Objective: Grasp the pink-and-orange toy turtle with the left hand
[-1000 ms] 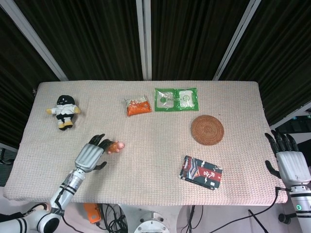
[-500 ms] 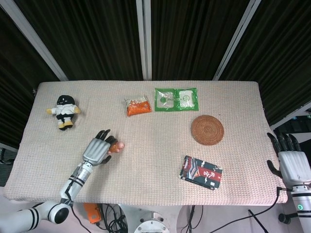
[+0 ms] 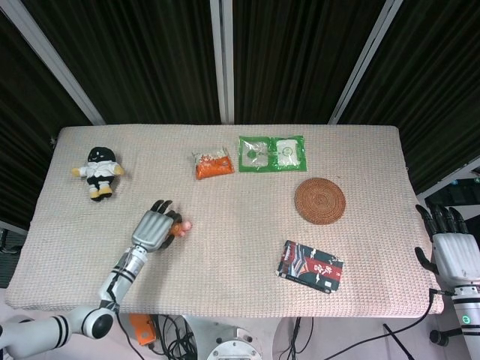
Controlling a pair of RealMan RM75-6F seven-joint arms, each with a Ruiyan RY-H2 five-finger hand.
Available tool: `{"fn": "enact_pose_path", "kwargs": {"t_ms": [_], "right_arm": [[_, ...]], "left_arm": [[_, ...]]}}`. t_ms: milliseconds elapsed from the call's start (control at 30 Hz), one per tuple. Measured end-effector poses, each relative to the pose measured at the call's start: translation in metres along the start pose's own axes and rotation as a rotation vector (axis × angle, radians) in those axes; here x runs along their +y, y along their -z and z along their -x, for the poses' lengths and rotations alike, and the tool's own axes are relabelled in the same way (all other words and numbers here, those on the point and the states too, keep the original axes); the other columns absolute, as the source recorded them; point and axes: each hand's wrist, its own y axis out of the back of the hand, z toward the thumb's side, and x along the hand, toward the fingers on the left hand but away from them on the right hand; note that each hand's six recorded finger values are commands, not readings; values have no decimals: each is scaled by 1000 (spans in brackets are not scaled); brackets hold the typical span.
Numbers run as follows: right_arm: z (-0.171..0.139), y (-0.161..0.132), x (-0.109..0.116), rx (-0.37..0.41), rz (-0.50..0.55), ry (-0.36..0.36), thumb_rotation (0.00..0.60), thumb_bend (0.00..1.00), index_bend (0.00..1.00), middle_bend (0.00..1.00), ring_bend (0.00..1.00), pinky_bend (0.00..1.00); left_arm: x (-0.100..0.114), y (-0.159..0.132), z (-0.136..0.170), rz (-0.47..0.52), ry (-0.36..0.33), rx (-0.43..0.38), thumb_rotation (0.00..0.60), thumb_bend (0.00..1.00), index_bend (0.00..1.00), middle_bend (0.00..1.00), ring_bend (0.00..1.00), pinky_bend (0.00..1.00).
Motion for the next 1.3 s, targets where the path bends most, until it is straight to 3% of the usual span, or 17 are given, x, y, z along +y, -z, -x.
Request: {"fn": "enact_pose_path", "kwargs": {"t_ms": [267,467,633,767,933,1300], "right_arm": [[0,-1,-1,0,-1,-3,600,276,0,0,0,0],[0,-1,0,0,0,-1,600,276,0,0,0,0],[0,1,1,-2,1,2,600,277,0,0,0,0],[0,2,1,-5,1,3,600,277,0,0,0,0],[0,2,1,-3,0,3,600,277,0,0,0,0],[-1,2,1,-5,-3,2,600,279,0,0,0,0]], "left_arm": [[-5,1,-4,-17,-6,6,600,380,498,521,227,180],[0,0,-5,-36,-69,-4,600,384,661,678,384,229],[-2,2,-7,-39,-102,2,600,399,699,715,415,252],[-5,1,-6,-33,-98,-2,600,374,618,643,359,243],[-8,1,-3,-21,-51,-13,600,278,320,354,179,212],[-4,3,2,7,-7,-6,600,260,290,332,155,212]]}}
